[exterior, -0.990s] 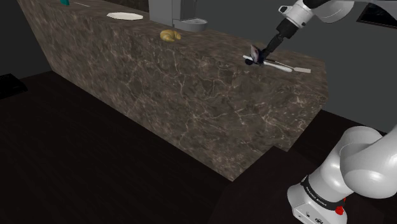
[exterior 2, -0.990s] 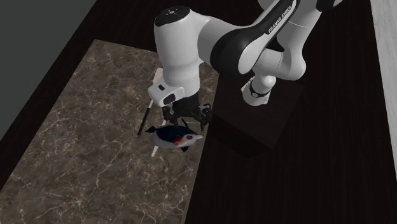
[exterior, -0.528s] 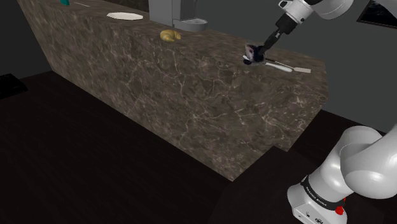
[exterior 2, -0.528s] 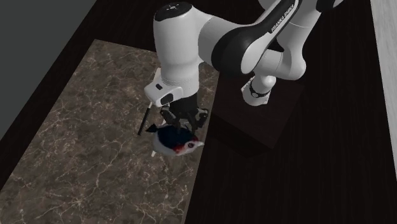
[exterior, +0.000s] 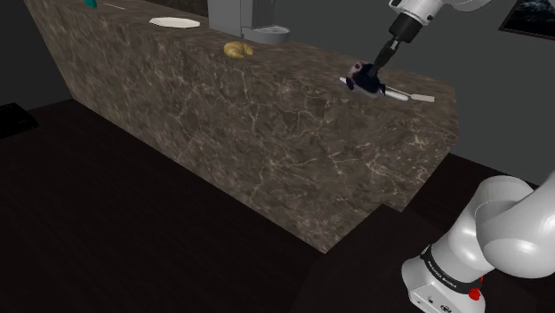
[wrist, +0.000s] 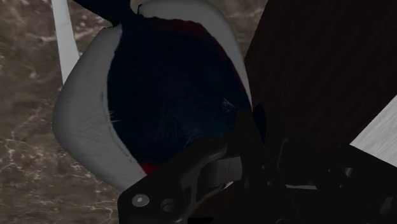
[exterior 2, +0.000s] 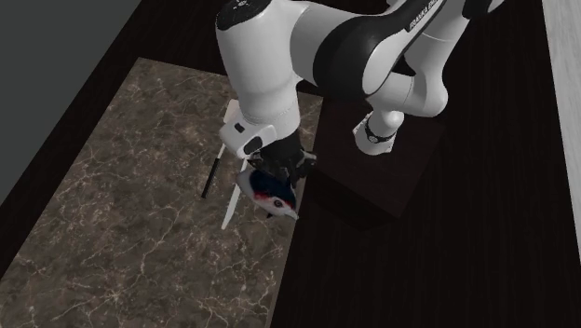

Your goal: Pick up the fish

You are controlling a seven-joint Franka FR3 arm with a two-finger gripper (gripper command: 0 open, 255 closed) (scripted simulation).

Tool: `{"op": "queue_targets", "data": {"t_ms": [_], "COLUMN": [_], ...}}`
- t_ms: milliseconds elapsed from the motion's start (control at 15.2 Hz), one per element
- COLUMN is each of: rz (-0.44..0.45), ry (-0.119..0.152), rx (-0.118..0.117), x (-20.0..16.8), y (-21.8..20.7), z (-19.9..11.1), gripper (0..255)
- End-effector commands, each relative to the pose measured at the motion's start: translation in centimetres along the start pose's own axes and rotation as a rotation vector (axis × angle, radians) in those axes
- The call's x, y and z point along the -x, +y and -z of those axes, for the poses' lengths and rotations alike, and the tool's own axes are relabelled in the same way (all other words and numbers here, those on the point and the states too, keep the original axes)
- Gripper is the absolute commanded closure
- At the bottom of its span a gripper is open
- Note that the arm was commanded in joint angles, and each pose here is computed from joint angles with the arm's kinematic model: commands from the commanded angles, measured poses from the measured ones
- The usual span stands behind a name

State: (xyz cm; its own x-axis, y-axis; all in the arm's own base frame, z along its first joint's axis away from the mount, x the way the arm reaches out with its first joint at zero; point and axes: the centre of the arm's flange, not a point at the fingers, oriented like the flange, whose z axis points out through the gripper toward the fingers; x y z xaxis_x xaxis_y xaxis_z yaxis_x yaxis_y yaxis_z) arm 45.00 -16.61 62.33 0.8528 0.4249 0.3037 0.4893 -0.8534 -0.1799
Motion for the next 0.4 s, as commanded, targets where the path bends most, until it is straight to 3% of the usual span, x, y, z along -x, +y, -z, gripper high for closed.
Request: {"op": "queue_targets", "data": {"t_ms": [0, 330], "rz": [0.000, 0.000], "ry": [-0.001, -0.001], "rx": [-0.001, -0.001], "x": [-0.3, -0.8], "y": [-0.2, -0.5], "z": [1.0, 2.5], "gripper": [255, 255]}}
